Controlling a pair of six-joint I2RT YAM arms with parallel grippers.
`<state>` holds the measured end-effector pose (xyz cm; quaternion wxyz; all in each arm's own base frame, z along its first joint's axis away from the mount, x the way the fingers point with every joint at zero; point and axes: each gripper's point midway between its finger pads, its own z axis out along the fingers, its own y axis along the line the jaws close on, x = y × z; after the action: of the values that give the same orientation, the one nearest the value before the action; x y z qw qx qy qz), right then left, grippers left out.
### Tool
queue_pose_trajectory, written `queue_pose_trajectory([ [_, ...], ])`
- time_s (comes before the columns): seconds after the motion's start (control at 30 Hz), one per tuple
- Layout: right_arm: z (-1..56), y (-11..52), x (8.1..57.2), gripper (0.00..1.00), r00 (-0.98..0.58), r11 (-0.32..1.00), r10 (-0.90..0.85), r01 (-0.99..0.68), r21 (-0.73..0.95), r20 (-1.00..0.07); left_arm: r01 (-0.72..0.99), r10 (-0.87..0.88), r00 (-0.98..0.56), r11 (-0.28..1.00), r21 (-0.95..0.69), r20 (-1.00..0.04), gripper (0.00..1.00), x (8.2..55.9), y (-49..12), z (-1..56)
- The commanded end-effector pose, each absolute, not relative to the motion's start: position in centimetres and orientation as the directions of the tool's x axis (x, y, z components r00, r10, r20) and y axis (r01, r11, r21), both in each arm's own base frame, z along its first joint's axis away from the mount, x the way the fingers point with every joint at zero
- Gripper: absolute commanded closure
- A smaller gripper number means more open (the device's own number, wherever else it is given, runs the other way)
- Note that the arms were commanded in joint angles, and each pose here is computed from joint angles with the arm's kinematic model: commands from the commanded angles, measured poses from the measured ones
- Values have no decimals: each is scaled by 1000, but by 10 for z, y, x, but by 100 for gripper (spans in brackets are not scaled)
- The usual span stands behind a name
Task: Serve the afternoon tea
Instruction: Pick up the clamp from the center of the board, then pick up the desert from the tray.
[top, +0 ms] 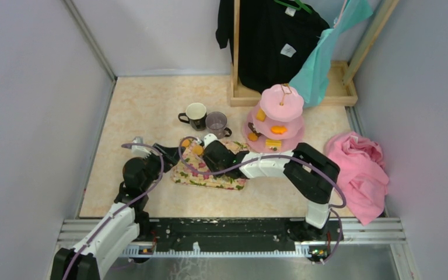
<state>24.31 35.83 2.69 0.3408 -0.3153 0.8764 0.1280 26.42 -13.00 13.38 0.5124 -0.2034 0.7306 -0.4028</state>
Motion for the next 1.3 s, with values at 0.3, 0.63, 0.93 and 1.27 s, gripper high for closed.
queue_pose_trajectory([
  [0.3, 6, 313, 194, 100, -643, 759, -555, -651, -6, -527, 134, -710, -380, 592, -795, -593, 16, 264, -130, 137],
  [0.63, 26, 310, 195, 100, -635, 768, -531, -641, -2, -561, 135, -711, -383, 588, -797, -590, 16, 264, -131, 137],
  [0.93, 55, 313, 199, 100, -611, 769, -503, -640, 8, -611, 134, -710, -382, 590, -796, -591, 16, 265, -131, 137],
  [1.27, 74, 312, 202, 100, -598, 772, -493, -636, 0, -632, 136, -709, -383, 591, -795, -592, 16, 266, -132, 137],
])
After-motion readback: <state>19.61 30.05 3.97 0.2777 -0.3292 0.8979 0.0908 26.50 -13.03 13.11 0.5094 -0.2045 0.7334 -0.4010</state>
